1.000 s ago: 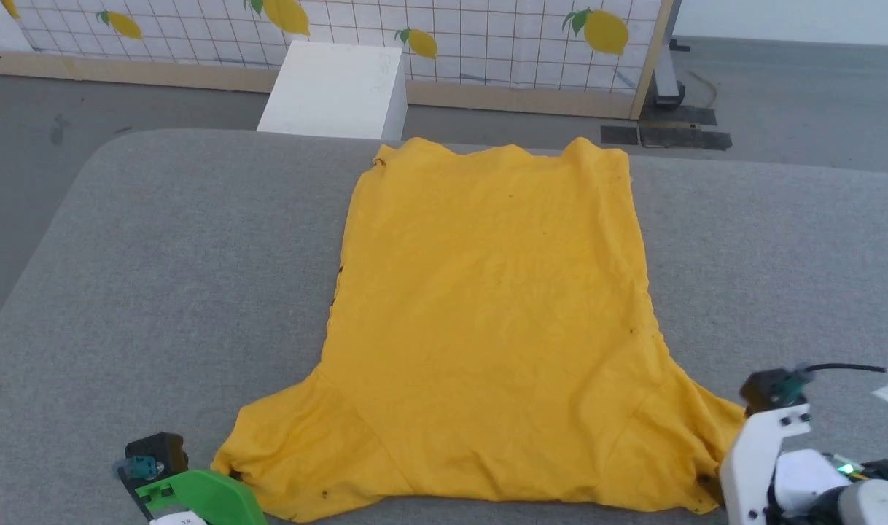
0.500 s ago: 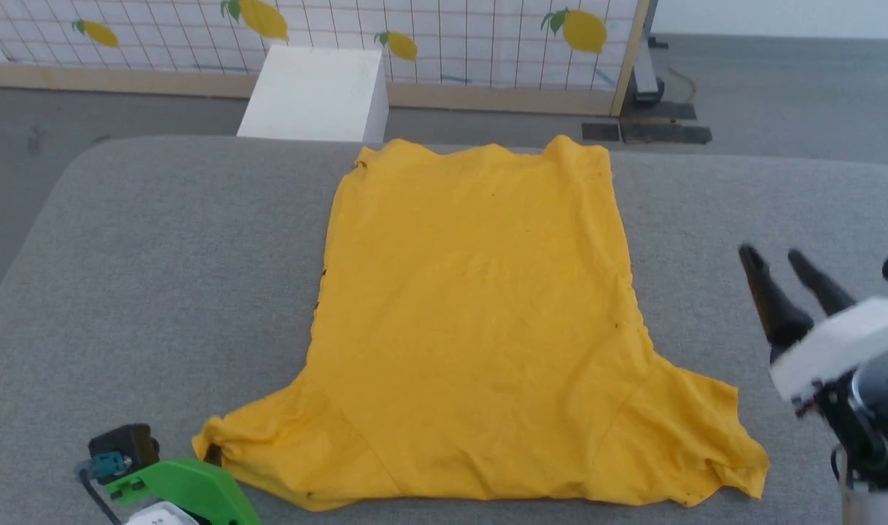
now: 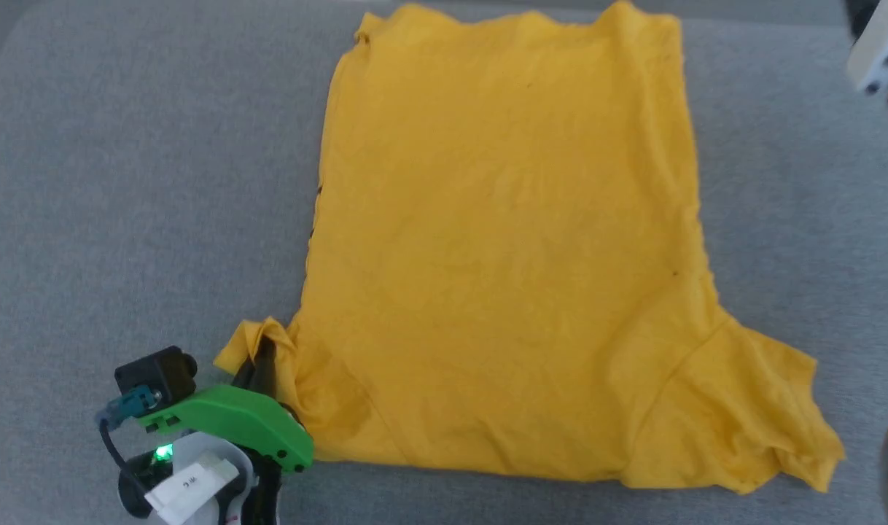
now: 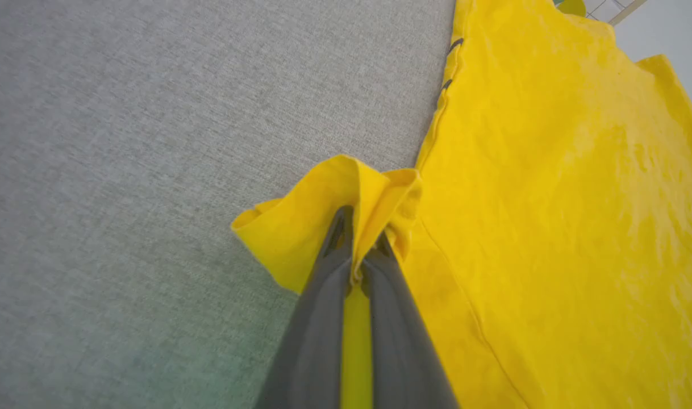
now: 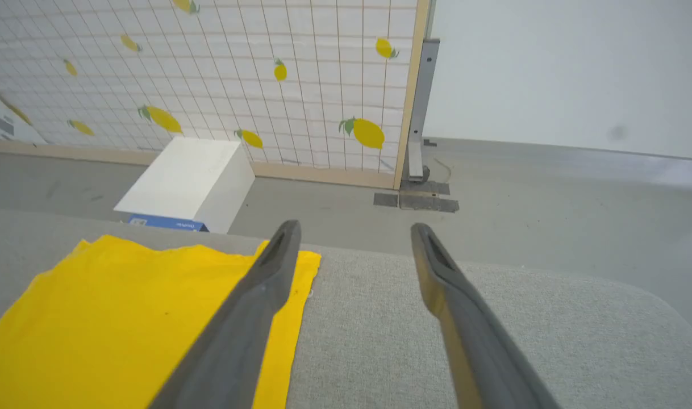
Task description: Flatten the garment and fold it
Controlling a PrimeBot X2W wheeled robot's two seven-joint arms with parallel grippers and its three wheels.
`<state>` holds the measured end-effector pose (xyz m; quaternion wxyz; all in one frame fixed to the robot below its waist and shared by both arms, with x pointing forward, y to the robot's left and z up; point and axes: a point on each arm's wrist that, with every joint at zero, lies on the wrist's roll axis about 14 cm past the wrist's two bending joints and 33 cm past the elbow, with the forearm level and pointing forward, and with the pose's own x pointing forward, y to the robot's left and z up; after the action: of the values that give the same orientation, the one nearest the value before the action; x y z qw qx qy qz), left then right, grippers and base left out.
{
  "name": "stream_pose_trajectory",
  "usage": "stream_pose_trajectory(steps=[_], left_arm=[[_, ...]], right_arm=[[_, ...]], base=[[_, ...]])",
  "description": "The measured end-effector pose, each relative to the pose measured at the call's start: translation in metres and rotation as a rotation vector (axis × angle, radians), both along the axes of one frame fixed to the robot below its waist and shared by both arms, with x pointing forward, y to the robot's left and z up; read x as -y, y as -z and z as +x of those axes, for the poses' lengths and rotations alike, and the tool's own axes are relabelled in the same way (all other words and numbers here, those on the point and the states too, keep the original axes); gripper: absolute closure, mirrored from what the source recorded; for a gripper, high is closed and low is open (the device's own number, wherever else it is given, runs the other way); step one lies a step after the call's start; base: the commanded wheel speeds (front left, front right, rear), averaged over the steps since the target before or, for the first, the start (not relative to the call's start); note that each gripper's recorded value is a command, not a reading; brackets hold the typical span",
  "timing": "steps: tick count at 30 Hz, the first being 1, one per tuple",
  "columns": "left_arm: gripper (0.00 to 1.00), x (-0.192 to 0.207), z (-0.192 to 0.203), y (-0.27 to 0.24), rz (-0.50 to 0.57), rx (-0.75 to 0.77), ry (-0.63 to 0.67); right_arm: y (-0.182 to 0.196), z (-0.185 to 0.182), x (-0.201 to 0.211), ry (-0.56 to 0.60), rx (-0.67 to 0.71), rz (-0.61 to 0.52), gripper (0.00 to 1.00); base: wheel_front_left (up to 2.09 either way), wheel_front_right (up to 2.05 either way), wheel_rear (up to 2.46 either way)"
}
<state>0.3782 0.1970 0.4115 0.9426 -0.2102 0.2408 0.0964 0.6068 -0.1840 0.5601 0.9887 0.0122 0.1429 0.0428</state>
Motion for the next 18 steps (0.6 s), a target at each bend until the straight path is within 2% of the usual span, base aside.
stream_pose_trajectory(steps=[4,8,18], left_arm=[[1.00,-0.002,0.001,0.018,-0.007,-0.037,-0.027],[1.00,-0.006,0.004,0.027,-0.003,-0.047,-0.050],[1.00,-0.019,0.009,0.046,0.028,-0.071,-0.090]], right_arm=[[0.034,0.039,-0.007,-0.016,-0.164,-0.126,0.00],[0.077,0.064,-0.020,-0.041,-0.334,-0.198,0.00],[0.199,0.067,-0.068,-0.154,-0.706,-0.278,0.00]], base=[[0.00,0.00,0.00],[0.00,0.00,0.00],[0.00,0.00,0.00]])
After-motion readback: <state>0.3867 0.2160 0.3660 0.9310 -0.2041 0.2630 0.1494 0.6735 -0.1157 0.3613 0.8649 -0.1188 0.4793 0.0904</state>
